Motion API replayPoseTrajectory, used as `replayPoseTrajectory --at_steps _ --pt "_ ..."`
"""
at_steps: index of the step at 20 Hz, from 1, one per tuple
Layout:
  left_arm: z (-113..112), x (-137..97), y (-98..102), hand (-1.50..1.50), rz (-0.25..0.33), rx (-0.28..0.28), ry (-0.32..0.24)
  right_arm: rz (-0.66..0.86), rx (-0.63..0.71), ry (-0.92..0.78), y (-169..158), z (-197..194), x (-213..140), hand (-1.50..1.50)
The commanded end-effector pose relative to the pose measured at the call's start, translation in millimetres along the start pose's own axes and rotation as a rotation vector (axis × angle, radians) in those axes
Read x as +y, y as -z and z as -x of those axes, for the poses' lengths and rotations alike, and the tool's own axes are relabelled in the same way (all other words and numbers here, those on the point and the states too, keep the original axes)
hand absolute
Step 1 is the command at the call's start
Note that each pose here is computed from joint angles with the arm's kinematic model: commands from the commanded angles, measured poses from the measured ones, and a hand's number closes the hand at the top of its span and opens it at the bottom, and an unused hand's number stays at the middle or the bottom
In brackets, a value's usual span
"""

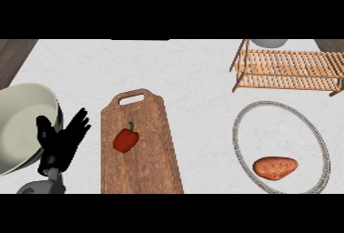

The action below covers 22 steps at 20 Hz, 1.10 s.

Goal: Pick the squash from the placemat and place it in the tiered shelf

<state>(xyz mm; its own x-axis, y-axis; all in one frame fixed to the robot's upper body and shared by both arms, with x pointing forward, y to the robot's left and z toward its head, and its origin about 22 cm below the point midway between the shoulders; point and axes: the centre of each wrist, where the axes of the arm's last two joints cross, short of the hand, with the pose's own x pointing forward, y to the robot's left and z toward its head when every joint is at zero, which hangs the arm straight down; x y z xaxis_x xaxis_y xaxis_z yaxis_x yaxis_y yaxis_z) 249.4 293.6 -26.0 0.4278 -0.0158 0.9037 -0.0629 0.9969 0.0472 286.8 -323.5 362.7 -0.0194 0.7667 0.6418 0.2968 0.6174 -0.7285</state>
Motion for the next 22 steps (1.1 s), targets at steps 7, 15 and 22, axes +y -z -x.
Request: replayPoseTrajectory --at_steps 7,15,22 --pt "11.4 2.1 -5.8 0.00 -0.001 0.022 -0.009 -0.044 0.010 -0.043 65.3 12.8 -10.8 1.50" --pt "-9.7 -3.2 -7.4 0.00 -0.007 0.014 -0.019 -0.087 -0.024 -0.110 92.3 46.2 9.0 1.50" --pt "-1.1 -6.8 -7.9 0.00 0.012 0.010 0.004 -0.042 0.015 -0.107 117.9 73.2 12.9 1.50"
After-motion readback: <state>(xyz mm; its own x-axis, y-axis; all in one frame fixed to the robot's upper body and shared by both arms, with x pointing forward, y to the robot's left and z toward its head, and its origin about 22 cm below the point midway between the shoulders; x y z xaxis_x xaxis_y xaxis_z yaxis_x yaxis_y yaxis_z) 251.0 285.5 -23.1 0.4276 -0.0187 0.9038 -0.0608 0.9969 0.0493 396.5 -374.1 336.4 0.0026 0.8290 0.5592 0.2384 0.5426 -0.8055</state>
